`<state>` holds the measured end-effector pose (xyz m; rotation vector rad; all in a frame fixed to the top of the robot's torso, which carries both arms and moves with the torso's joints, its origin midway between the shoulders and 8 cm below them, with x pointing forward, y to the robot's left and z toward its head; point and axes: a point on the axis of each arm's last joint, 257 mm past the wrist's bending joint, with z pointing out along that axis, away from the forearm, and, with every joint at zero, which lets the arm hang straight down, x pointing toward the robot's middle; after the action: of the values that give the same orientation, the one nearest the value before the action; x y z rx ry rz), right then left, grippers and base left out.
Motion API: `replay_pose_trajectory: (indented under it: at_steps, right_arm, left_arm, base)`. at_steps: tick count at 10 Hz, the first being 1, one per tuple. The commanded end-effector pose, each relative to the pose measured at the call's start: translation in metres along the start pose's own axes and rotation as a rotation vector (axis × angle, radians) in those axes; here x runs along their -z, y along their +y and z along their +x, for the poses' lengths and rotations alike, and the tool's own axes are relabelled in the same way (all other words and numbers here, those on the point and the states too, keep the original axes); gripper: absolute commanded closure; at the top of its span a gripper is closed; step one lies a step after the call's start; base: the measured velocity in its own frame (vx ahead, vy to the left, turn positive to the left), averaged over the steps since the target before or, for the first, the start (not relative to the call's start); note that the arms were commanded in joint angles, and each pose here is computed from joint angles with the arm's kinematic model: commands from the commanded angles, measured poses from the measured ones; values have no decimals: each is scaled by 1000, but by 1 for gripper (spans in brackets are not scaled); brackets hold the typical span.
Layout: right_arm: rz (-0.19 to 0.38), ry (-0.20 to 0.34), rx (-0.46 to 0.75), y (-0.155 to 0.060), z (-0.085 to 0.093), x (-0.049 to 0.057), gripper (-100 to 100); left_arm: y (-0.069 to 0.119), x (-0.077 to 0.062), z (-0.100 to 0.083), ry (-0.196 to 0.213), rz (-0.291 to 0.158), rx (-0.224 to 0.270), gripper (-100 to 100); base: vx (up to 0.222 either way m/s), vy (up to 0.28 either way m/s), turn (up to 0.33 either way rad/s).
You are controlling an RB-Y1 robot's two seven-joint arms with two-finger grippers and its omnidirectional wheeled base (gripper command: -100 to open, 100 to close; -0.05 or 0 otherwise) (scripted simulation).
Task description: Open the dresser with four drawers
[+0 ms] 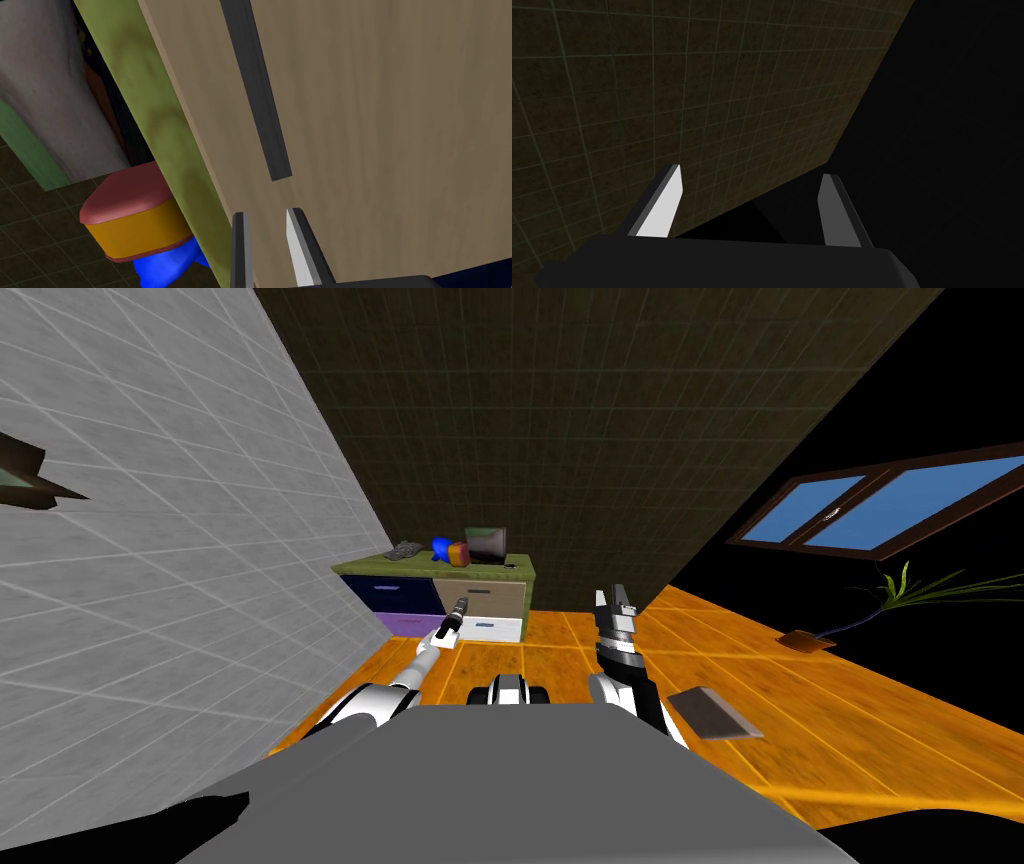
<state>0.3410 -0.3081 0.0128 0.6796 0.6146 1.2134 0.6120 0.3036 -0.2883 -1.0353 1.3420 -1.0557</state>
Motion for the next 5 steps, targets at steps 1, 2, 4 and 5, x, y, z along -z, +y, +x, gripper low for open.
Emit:
replay_pose_trajectory:
  at_steps: [1, 2, 4, 5]
  right_arm:
    - [0, 0, 0, 0, 0, 0, 0]
    - [0, 0, 0, 0, 0, 0, 0]
    - [0, 0, 0, 0, 0, 0, 0]
    - [0, 0, 0, 0, 0, 0, 0]
  left_arm:
    - [0, -1, -2, -4, -2, -1, -100]
    - [0, -1, -3, -6, -2, -1, -100]
    - [0, -1, -4, -7, -3, -1, -100]
    - [8, 11, -13, -24, -10, 17, -100]
  base:
    - [184, 13, -21]
    - [194, 13, -23]
    - [144, 5, -13]
    - [73, -9, -172]
